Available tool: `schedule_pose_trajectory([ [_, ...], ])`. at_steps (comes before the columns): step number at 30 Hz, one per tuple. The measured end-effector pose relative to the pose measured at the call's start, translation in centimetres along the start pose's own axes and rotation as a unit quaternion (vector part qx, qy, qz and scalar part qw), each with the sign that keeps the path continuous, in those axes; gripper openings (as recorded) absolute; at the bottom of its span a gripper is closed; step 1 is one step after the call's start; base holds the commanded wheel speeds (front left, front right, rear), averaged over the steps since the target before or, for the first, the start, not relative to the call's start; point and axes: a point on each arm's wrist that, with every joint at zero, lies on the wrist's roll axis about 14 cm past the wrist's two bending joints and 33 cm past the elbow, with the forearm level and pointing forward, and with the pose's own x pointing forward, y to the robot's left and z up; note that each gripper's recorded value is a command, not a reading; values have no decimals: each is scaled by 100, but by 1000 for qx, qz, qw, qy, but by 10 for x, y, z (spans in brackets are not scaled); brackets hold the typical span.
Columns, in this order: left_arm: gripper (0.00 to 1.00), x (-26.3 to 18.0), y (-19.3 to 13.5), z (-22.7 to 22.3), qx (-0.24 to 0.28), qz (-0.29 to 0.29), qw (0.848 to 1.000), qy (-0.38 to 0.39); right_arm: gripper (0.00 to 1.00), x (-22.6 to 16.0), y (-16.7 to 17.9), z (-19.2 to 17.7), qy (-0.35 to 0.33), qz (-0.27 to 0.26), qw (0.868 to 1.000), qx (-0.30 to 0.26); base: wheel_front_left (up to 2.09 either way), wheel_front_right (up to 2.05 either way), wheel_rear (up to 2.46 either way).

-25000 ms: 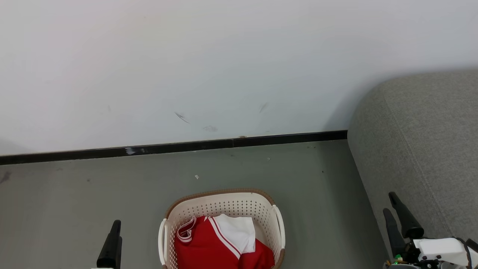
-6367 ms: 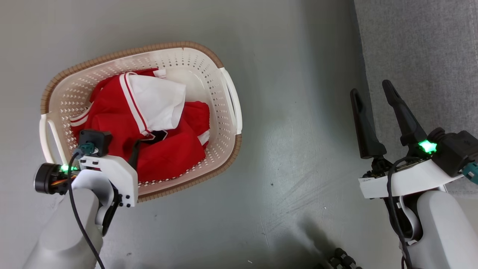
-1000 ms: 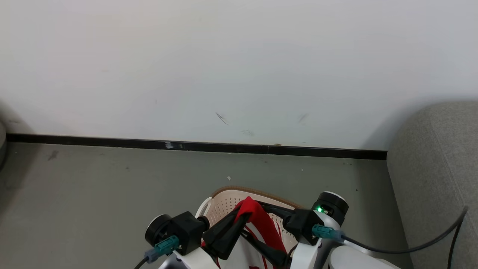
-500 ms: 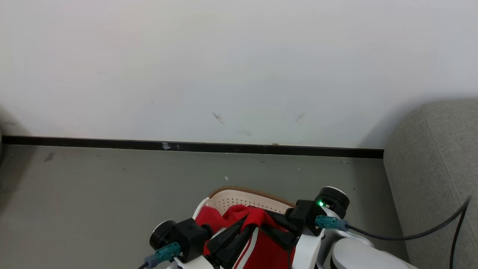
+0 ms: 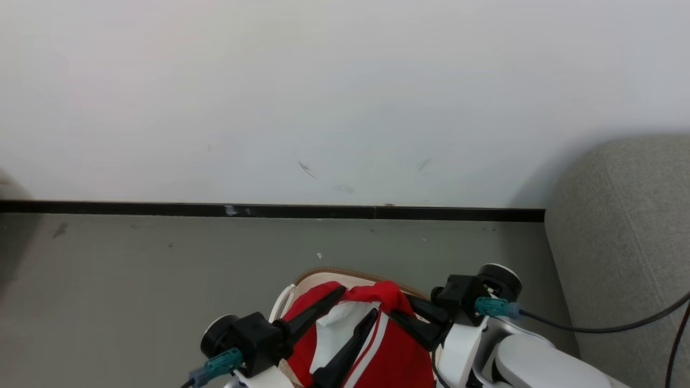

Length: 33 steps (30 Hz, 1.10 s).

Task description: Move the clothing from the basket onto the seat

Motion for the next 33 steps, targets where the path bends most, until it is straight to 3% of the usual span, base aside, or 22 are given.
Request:
schedule_pose_trajectory([
  [5, 100, -1, 1, -3, -4, 1, 1000, 0, 0, -8, -14, -2, 4, -20, 1000, -1, 0, 0, 0],
  [16, 100, 5, -4, -8, -14, -11, 1000, 0, 0, -41, -84, 21, -22, -128, 991, -16, 0, 0, 0],
  [23, 100, 12, -11, -11, -18, -25, 1000, -1, 0, -87, -135, 32, -29, -219, 975, -31, 0, 0, 0],
  [33, 100, 23, -26, -19, -33, -56, 998, 4, 0, -144, -180, 47, -32, -306, 949, -64, 0, 0, 0],
])
